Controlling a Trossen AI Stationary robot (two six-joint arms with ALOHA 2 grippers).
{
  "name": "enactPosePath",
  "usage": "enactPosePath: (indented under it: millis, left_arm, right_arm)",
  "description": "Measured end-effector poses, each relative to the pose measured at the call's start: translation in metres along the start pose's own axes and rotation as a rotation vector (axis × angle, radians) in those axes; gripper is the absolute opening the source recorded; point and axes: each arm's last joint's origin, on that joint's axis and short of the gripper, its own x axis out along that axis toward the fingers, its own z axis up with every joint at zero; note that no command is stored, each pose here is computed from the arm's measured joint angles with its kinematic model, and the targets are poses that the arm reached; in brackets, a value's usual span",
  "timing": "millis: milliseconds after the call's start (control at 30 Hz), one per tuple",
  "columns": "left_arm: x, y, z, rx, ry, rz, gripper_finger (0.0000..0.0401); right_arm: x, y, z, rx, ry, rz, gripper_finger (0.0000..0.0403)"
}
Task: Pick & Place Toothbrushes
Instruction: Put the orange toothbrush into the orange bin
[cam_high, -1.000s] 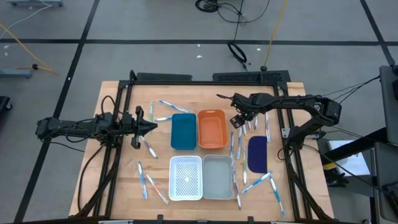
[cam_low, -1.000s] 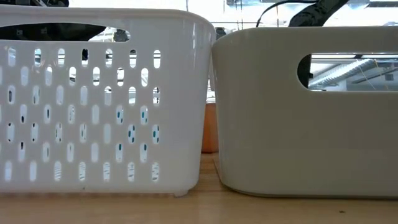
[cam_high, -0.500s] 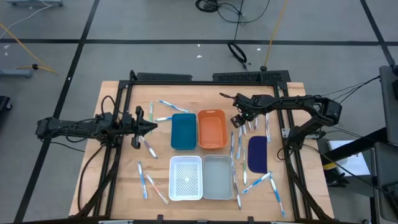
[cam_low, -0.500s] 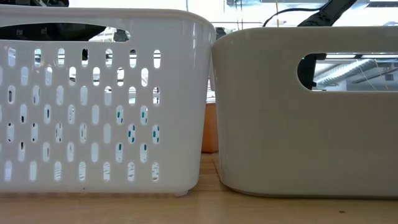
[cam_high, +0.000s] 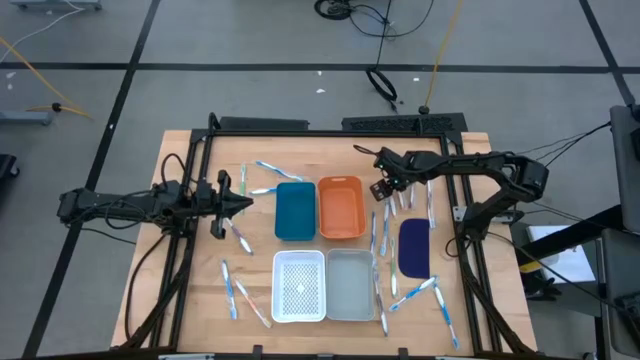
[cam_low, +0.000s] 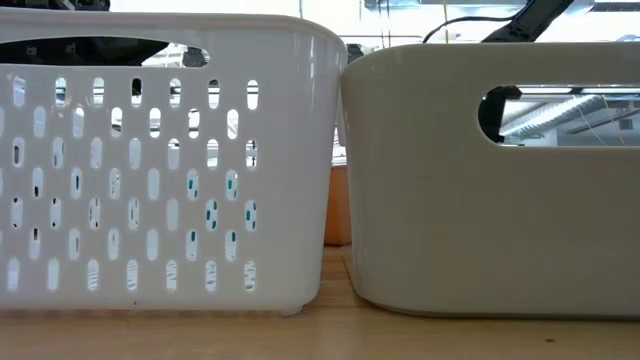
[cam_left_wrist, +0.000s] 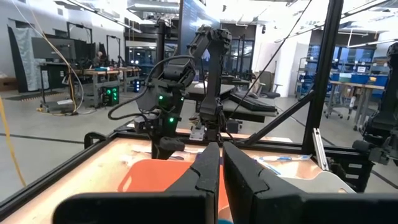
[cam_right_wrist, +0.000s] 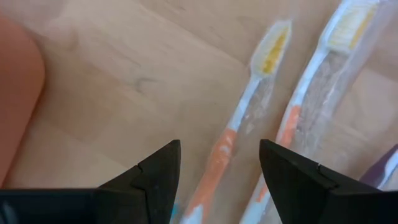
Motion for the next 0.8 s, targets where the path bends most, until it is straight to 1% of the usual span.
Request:
enactPosePath:
  millis: [200,400,567,667,800]
  left_arm:
    - [0.000,0.000,0.000,0.000,0.000,0.000,0.0019]
    - [0.000,0.000,0.000,0.000,0.000,0.000,0.0019]
    - [0.000,0.000,0.000,0.000,0.000,0.000,0.0019]
    - [0.000,0.000,0.000,0.000,0.000,0.000,0.0019]
    - [0.000,0.000,0.000,0.000,0.000,0.000,0.0019]
  right_arm:
    - [0.001,0.000,0.000,0.002,-0.009,0.006,0.0210]
    - [0.012,-0.006,-0.012,0.048,0.002,0.002,0.0210]
    - [0.017,-0.009,-0.017,0.054,-0.015,0.007,0.0208]
    - [0.017,-0.009,-0.017,0.061,-0.020,0.001,0.0194]
    - [0.017,-0.009,-0.016,0.061,-0.042,-0.023,0.0157]
